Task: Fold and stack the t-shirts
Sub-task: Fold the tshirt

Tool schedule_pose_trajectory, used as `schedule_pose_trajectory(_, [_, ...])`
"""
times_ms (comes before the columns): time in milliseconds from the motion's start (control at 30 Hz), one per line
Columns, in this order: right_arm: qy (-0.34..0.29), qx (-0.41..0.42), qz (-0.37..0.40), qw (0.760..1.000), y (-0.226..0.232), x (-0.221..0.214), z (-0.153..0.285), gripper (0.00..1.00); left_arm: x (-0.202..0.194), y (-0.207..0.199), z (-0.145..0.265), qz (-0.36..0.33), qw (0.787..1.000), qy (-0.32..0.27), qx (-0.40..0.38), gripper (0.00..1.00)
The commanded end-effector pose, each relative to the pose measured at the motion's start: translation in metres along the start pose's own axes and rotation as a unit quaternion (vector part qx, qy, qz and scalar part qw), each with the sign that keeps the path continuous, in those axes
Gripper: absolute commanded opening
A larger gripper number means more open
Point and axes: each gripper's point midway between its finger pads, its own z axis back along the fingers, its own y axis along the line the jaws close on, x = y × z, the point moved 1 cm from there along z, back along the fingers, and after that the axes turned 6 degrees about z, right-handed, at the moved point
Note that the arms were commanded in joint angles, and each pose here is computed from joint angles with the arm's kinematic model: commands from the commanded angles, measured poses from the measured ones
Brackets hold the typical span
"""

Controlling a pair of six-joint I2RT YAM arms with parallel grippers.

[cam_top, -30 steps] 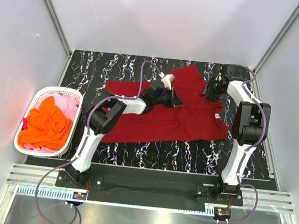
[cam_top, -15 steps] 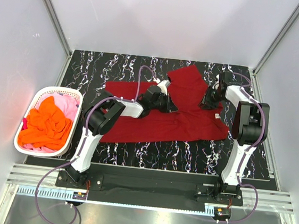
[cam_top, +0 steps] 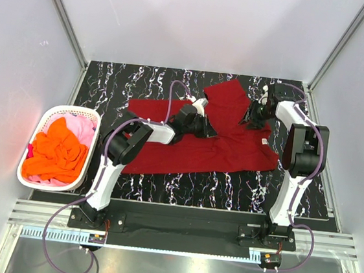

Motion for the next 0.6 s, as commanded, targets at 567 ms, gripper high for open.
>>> schedule_pose_trajectory(567, [0.015,0.033,0.025,0.999,0.008,0.011,-0.013,0.2,0.033,-0.044,0.004,-0.031,0.997,-0.042,-0.049,0.0])
